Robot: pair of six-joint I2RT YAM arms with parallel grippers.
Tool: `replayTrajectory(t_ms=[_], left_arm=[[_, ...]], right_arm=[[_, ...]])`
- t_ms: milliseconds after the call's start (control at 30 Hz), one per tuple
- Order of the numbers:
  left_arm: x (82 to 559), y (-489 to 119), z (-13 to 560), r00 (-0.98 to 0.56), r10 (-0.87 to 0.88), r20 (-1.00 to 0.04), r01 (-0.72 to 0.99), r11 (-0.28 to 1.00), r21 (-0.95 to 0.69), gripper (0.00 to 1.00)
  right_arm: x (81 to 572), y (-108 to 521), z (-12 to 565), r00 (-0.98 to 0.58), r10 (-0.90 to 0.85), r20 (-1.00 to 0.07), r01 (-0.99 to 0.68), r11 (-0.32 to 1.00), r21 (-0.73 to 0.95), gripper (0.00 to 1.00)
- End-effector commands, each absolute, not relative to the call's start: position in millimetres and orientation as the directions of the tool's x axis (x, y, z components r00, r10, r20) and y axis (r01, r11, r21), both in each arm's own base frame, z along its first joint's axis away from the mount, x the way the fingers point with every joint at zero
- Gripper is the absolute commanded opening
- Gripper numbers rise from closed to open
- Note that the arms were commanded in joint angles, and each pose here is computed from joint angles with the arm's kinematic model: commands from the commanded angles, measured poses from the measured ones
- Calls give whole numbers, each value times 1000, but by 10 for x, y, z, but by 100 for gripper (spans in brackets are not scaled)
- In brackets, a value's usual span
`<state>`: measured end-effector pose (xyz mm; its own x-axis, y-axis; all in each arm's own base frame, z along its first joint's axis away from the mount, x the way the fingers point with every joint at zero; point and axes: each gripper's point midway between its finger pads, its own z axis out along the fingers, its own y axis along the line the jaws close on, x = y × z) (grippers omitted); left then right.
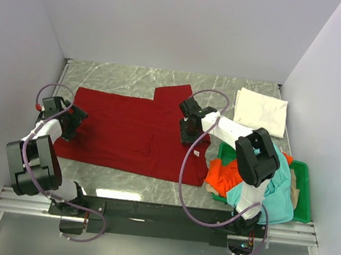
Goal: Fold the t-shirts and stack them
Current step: Fold the tshirt
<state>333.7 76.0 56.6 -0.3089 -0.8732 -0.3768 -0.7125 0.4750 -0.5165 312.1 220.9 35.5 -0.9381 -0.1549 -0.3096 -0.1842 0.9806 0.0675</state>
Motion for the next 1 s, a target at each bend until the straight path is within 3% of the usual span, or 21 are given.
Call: replayTrajectory(t_ms=[0,267,567,967], left_arm=[[3404,843,574,-294,-863,-412,-704,487,-517,99],[3296,918,423,-276,-876,-396,-747,455,-485,99],[2915,925,178,-184,-937,-296,-835,308,-456,99],[2472,958,160,-68,-952,-298,-885,196,-422,99]], right_arm=[[3223,2285,365,-929,-165,-332,-201,976,79,46],[3039,2157,55,-951,-173,-255,-191,980,47,46],[2699,1989,-172,-976,-161,-150,-166,986,28,45],[2224,1848,-275,-983,-170,-75,-172,985,17,45]])
